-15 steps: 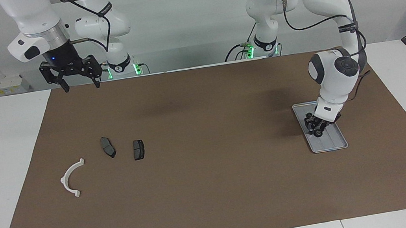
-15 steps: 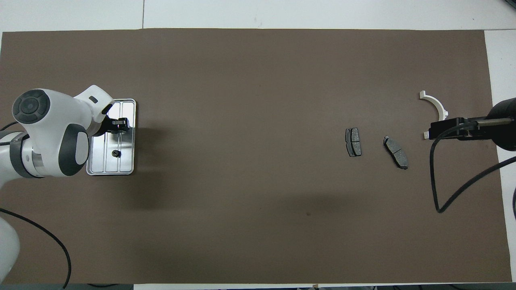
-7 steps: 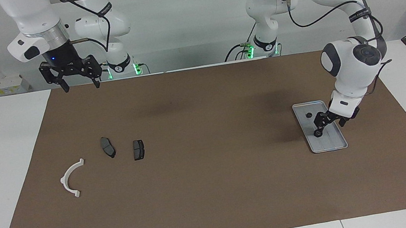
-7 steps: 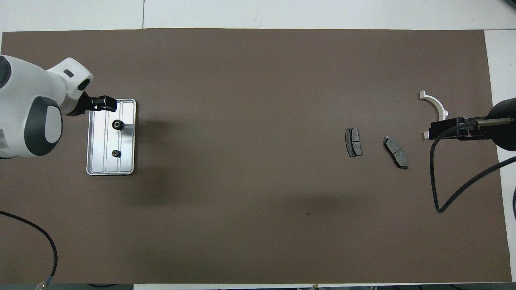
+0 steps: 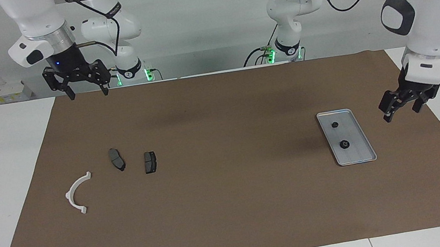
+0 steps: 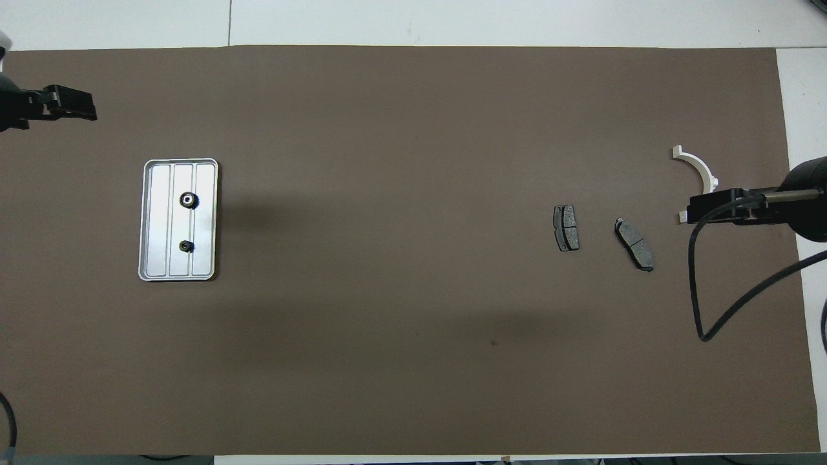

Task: Pick bearing gear from pile to tray

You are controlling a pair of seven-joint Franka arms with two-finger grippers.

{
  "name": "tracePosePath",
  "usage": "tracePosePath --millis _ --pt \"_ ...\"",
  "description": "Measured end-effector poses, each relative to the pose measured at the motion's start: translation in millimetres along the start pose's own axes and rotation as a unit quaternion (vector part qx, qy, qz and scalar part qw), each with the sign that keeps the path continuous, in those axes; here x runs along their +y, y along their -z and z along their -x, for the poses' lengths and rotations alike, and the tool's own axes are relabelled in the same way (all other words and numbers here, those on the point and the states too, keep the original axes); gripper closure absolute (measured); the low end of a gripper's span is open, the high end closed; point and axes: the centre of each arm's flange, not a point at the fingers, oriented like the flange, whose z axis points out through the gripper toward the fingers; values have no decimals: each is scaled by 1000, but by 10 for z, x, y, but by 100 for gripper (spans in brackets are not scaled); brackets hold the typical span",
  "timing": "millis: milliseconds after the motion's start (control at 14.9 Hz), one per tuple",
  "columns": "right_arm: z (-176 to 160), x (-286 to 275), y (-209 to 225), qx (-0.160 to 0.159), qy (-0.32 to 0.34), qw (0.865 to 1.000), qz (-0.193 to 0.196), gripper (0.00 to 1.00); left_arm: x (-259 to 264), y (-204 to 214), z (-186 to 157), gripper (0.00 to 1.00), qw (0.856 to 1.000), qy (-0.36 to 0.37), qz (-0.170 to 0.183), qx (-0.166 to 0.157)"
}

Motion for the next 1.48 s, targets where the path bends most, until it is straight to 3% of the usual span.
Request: tracePosePath --millis 202,336,538,740,1076,1479 --pt "0 0 0 0 0 1000 0 0 -80 597 218 0 1000 6 -3 0" --pt "0 0 0 0 0 1000 0 0 -74 774 410 0 999 5 -5 -36" --pt "0 0 0 0 0 1000 0 0 43 670 669 0 996 -8 -7 -94" --pt "-1 8 0 0 -1 1000 0 0 402 313 961 0 992 -44 -4 -123" --pt "-6 58 0 0 -6 1000 0 0 930 63 1158 0 989 -93 3 -116" --pt "-6 63 0 0 -6 1000 0 0 1042 115 1138 0 990 -102 8 -95"
